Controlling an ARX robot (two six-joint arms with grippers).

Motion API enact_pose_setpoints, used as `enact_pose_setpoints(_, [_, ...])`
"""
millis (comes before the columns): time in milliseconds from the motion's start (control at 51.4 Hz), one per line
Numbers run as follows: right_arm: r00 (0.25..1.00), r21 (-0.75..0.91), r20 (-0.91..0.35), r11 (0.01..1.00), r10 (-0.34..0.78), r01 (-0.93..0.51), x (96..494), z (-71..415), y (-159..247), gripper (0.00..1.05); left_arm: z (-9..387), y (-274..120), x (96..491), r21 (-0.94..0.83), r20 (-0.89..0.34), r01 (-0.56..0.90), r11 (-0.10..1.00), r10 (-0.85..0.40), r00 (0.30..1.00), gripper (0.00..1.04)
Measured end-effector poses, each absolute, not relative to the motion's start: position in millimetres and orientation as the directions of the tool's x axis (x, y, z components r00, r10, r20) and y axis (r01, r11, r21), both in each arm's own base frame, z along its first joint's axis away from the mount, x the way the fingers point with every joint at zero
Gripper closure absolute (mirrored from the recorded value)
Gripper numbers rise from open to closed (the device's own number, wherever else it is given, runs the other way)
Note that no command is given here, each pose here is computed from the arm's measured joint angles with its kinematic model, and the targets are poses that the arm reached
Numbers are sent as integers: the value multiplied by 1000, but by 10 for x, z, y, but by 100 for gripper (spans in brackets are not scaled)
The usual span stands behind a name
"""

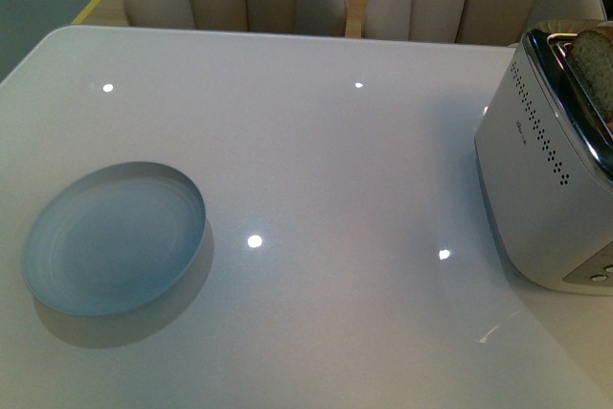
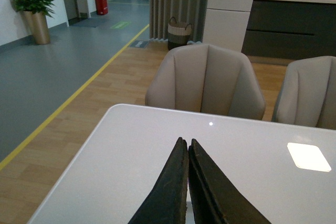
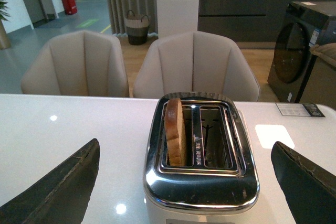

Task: Left arm holds plate, right arm toasts bread

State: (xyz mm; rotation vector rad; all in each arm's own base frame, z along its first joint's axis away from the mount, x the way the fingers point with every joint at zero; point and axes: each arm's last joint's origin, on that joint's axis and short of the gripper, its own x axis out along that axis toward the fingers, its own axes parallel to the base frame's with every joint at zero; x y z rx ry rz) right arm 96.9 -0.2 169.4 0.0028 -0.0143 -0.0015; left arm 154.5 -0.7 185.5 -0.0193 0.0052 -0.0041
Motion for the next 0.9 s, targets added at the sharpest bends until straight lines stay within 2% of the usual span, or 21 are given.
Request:
enact_pose_setpoints(428, [1000,3,14,1000,-2,1,969,1694,-2,9,1686,-5,1308,-15,4,3,1000,-3,1000,102])
enact_pose_setpoints(895, [1000,3,14,1000,-2,2,969,1694,-2,9,1709,-4,1171,-12,14,4,1000,-4,1000,102])
